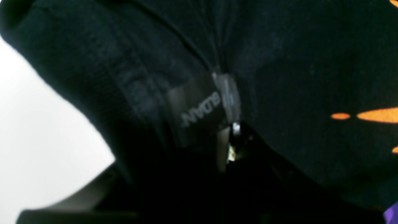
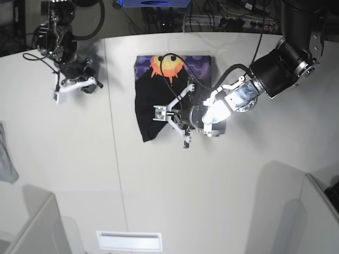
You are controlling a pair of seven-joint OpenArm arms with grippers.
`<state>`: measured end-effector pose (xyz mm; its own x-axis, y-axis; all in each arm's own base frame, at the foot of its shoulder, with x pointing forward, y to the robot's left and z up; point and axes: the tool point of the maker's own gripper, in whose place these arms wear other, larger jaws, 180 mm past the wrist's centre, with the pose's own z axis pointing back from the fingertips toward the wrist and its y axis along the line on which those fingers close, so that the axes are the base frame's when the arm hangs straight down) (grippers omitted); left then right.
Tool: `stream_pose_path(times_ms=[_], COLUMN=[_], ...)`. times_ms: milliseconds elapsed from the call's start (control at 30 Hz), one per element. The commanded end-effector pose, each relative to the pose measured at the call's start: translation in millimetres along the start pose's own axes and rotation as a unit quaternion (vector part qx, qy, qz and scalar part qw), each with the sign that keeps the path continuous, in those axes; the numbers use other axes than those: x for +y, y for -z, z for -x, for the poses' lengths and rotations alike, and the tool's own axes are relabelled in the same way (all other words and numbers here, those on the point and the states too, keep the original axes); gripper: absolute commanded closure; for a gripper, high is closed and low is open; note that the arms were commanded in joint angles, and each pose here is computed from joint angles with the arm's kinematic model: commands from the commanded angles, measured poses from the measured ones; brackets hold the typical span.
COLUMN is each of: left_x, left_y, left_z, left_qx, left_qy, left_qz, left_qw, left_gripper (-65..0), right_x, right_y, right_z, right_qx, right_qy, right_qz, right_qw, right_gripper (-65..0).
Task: Fold the T-shirt properly
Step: 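Grasp the shirt's collar edge with both grippers and square it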
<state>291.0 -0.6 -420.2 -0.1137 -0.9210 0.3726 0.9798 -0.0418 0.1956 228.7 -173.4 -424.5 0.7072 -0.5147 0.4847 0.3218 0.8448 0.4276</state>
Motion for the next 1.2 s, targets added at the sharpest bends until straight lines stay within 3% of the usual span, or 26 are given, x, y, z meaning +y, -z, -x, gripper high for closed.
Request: stream_pose_path(times_ms=[0, 100, 200, 333, 433, 533, 667, 767, 1000, 1100, 1167], left_x=[9.4, 15.8, 24.8, 37.2, 49.8, 76.3, 112.0, 119.3, 87.1, 73.8, 61.9], left_y=[-4.3, -7.0, -11.4, -17.5, -24.4, -38.8, -66.9, -88.5, -109.4, -120.2, -126.4], left_z=[-1.7, -2.4, -4.4, -6.9, -9.7, -24.0, -38.7, -50.0, -56.0, -40.4, -24.7], left_qx=[0.006, 0.006, 0.006, 0.005, 0.001, -0.027, -0.071, -0.110, -0.106, -0.106, -0.106], left_qy=[0.012, 0.014, 0.018, 0.023, 0.021, -0.006, -0.044, -0.060, -0.058, -0.095, -0.124], left_qz=[-0.011, -0.017, -0.026, -0.039, -0.052, -0.086, -0.136, -0.167, -0.186, -0.201, -0.210], left_qw=[1.000, 1.000, 0.999, 0.999, 0.998, 0.996, 0.987, 0.978, 0.975, 0.969, 0.964], left_gripper=[0.0, -0.8, -19.1, -36.0, -42.1, -43.9, -43.8, -43.4, -42.6, -28.5, -11.2], right_x=[3.1, 3.9, 4.7, 4.8, 4.8, 5.2, 10.6, 26.5, 52.5, 63.8, 77.9], right_y=[-3.1, -2.8, -2.6, -2.5, -2.5, -2.4, -5.3, -16.6, -35.9, -37.1, -36.5], right_z=[-12.8, -12.1, -12.3, -12.0, -12.0, -11.6, -16.8, -28.1, -45.0, -38.4, -27.3], right_qx=[-0.019, -0.018, -0.018, -0.018, -0.018, -0.017, -0.026, -0.047, -0.078, -0.069, -0.053], right_qy=[-0.005, -0.006, -0.006, -0.006, -0.006, -0.006, -0.010, -0.023, -0.042, -0.050, -0.065], right_qz=[-0.007, -0.007, -0.008, -0.009, -0.009, -0.009, -0.016, -0.034, -0.065, -0.079, -0.096], right_qw=[0.9998, 0.9998, 0.9998, 0.9998, 0.9998, 0.9998, 0.9995, 0.9981, 0.9939, 0.9933, 0.9918], right_gripper=[0.0, 0.0, 0.0, 0.0, 0.0, 0.0, 0.0, 0.0, 0.0, 0.0, 0.0])
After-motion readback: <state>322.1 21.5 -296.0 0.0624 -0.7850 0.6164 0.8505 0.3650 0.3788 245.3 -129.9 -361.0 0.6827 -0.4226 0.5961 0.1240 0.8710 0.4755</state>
